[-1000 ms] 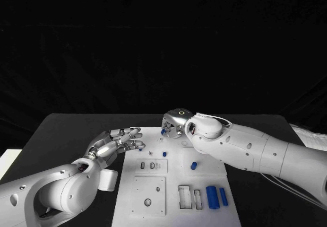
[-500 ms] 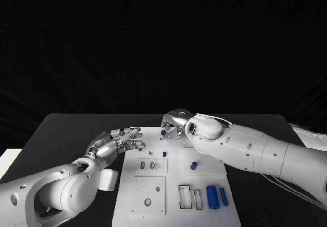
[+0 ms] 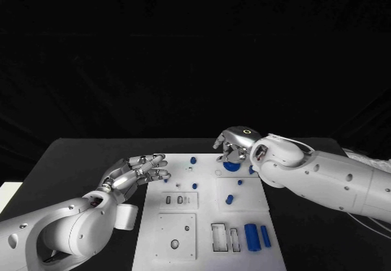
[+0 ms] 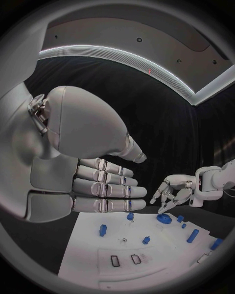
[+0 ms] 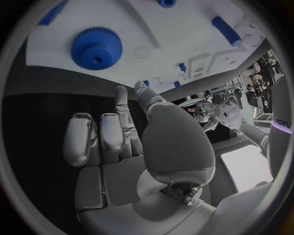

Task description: Assemble the parts on the task board

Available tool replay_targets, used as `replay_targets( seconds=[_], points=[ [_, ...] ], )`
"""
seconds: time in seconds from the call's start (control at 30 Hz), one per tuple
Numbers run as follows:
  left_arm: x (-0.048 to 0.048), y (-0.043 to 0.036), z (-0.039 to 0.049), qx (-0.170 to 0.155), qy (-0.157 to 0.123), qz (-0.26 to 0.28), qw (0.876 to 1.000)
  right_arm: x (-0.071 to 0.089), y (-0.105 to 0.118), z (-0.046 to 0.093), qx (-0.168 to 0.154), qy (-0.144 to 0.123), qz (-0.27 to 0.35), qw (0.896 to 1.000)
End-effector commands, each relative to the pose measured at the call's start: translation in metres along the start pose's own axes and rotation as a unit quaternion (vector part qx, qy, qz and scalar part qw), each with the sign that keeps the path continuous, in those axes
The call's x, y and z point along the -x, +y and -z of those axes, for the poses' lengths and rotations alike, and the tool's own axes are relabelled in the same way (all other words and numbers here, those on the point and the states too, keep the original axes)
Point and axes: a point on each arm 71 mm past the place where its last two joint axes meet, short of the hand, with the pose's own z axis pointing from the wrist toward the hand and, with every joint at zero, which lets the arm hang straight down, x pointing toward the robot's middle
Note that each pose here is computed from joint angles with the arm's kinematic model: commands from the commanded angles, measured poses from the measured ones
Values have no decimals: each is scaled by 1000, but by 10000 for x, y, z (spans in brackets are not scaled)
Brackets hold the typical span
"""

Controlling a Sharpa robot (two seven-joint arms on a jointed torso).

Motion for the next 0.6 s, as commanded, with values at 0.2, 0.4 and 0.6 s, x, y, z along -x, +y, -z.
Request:
replay_targets(
  seconds=[0.2, 0.4, 0.6],
  points=[
    [-9, -9, -3, -1, 9, 8, 1000, 49, -267, 242, -70, 39, -64, 995],
    [-9, -2, -14, 0, 9, 9, 1000, 27, -387, 275, -93, 58, -47, 993],
    [-12, 3, -23, 0, 9, 9, 1000, -7, -427, 259, -103, 70, -30, 992]
  ],
)
